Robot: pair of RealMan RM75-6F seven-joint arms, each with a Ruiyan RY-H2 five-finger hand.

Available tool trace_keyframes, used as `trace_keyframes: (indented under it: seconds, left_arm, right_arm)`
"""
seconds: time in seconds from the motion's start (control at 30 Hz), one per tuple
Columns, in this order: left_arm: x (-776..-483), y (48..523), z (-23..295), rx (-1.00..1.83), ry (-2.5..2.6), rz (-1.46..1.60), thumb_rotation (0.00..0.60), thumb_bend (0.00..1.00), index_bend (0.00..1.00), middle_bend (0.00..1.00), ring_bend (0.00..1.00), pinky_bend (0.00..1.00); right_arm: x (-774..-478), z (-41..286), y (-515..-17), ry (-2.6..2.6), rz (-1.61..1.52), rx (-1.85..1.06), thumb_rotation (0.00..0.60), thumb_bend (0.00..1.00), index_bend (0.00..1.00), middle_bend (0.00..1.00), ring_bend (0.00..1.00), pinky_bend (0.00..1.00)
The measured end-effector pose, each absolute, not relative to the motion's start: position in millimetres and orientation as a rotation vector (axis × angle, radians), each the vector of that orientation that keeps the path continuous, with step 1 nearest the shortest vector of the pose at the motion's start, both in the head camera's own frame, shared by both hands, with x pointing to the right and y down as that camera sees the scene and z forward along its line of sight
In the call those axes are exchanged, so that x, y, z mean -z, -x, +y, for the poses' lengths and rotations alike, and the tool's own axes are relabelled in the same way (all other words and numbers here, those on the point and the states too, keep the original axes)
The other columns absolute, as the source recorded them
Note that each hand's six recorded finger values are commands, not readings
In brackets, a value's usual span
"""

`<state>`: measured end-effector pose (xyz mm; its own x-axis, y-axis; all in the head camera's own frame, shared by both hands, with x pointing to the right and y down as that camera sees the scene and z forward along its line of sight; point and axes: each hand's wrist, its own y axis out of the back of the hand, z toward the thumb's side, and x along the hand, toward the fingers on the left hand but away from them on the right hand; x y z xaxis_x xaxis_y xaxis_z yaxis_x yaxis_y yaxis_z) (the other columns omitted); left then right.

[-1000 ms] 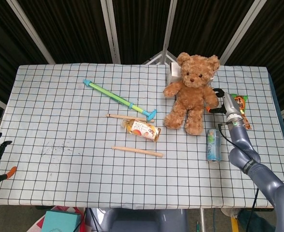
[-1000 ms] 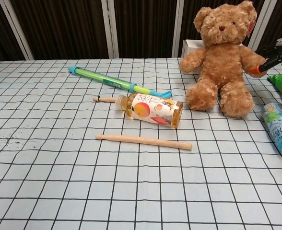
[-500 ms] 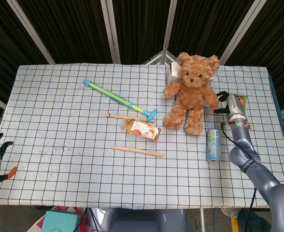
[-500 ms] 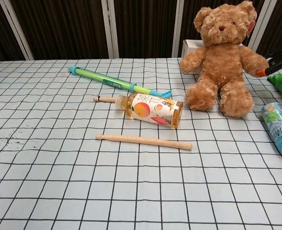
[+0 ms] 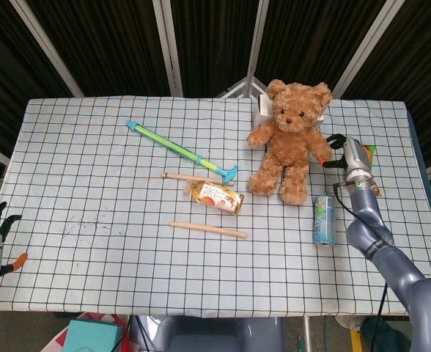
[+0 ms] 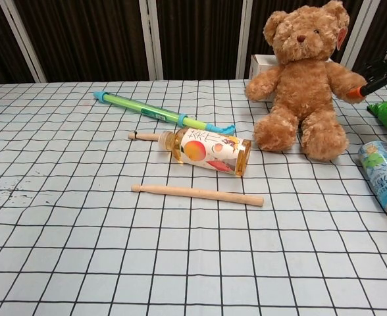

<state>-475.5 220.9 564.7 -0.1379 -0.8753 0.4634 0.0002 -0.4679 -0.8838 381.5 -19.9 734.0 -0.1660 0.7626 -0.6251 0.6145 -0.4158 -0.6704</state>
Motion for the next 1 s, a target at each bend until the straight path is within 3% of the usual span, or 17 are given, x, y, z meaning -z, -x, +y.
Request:
trace_keyframes:
  seconds: [0.1,0.33,1.0]
  left_arm:
    - [-564.7,475.7,220.6,1.683,1.466,1.011,0.6,0.31,0.21,0.0,0.0,0.12]
    - [-564.8,476.4,220.1,1.685,1.465,1.012,0.6,0.31,0.21,0.0,0.0,0.12]
    - [-565.9,474.9,220.4,1.686,1.467,1.009,0.6,0.31,0.21,0.0,0.0,0.12]
  right_arm:
    - [-734.2,-19.8,-381.8,1.925,-1.621,-1.635,0.6,0.38,0.59,0.55,0.37,0.0]
    - [-738.0,-16.7,-387.8,1.882,-1.631,-1.661,0.6,0.46,0.67,0.58,0.39,0.0]
    - [-738.7,-12.4,-388.8,1.863,-1.644,-1.64,0.6,0.47,0.68,0.59,0.4,0.0]
